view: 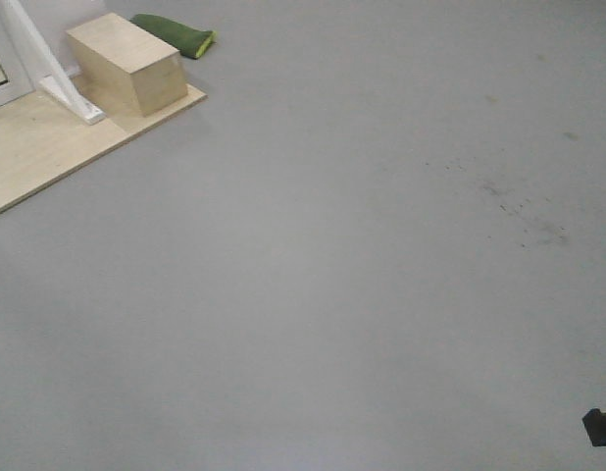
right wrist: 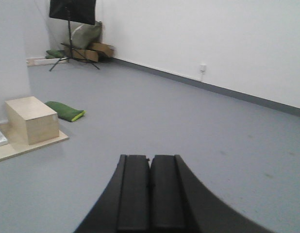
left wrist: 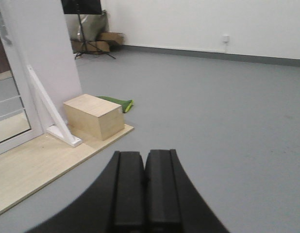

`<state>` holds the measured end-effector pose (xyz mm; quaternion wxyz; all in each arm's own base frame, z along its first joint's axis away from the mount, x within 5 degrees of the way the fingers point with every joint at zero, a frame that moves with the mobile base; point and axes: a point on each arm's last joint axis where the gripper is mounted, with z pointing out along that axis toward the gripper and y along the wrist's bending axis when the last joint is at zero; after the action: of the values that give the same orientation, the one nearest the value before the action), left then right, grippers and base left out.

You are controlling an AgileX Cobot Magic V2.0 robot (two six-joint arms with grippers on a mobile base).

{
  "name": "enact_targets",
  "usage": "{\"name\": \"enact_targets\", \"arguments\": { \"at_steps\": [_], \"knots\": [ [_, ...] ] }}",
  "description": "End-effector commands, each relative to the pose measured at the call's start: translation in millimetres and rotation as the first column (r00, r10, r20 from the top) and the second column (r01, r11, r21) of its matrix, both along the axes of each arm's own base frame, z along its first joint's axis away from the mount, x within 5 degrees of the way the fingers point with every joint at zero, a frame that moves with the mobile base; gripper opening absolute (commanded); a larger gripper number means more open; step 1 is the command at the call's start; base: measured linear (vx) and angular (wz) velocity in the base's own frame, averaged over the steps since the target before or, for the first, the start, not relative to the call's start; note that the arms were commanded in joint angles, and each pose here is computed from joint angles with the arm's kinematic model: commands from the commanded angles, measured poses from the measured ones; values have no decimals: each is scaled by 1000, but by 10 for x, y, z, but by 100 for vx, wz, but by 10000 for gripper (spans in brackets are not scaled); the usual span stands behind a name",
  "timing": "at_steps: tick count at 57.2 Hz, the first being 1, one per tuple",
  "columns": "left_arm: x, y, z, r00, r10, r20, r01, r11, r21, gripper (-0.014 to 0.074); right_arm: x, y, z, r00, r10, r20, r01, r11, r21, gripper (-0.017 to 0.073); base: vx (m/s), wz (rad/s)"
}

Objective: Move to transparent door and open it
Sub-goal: 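Turn and drive the base toward the white-framed sliding glass door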

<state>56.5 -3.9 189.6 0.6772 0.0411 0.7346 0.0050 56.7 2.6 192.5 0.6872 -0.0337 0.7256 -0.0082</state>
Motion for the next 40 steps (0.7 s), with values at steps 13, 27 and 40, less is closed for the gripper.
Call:
{"name": "enact_targets", "arguments": {
  "at_steps": [13, 27, 40],
  "knots": [
    [-1, 13, 34, 996, 14, 83, -12, 1000, -23, -3, -9, -15, 66, 996, -19, 90, 18, 1000, 4, -1, 61, 59],
    [-1, 13, 34, 996, 14, 83, -12, 1000, -23, -3, -9, -15, 66, 996, -19, 90, 18, 1000, 4, -1, 60, 57],
    [-1, 13, 34, 996, 14, 83, -12, 1000, -23, -3, -9, -15, 66, 996, -19, 90, 18, 1000, 4, -1, 59, 59]
  ]
}}
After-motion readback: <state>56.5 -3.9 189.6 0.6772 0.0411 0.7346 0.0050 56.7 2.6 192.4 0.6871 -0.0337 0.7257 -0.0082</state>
